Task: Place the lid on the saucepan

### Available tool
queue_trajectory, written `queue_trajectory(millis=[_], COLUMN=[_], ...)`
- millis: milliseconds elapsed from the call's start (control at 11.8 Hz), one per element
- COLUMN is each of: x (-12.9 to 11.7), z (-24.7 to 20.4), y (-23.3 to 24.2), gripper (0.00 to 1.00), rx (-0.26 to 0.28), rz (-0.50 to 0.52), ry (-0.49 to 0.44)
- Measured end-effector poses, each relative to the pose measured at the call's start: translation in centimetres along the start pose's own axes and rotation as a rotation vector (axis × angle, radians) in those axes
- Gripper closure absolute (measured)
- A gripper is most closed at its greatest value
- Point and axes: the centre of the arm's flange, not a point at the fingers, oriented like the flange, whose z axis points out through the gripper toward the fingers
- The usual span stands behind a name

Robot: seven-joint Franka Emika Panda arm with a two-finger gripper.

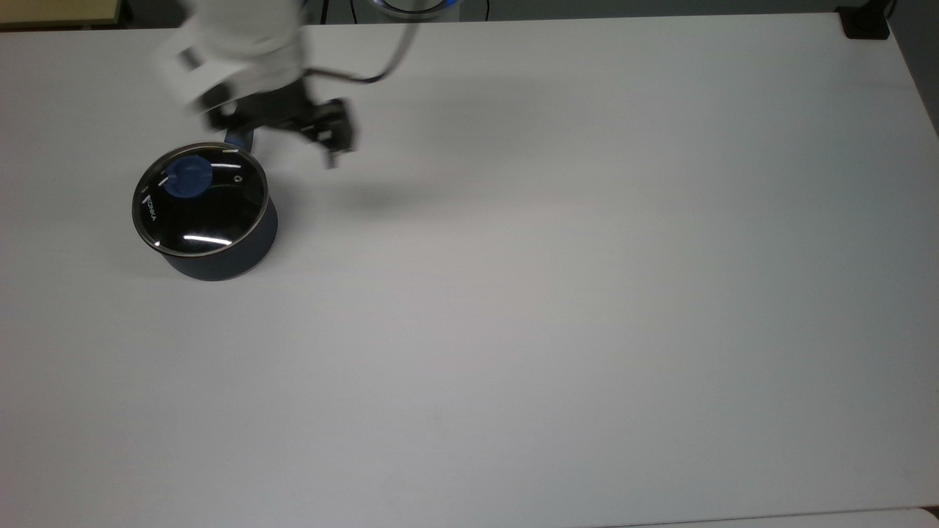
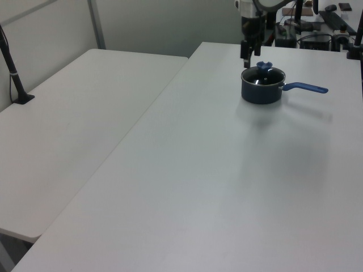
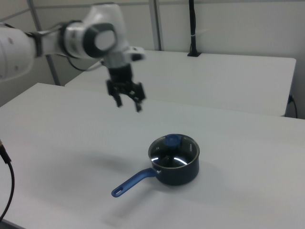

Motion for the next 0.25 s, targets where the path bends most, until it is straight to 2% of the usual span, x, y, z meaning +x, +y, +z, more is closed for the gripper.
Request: queue_trajectory(millis=[85, 255], x=[-1.3, -4.4], z=[-2.3, -7.0], y=[-3.0, -6.3], gripper=[0.00, 0.00], rx=[-0.004, 0.005], rz=[0.039, 0.019], ry=[0.004, 0.018])
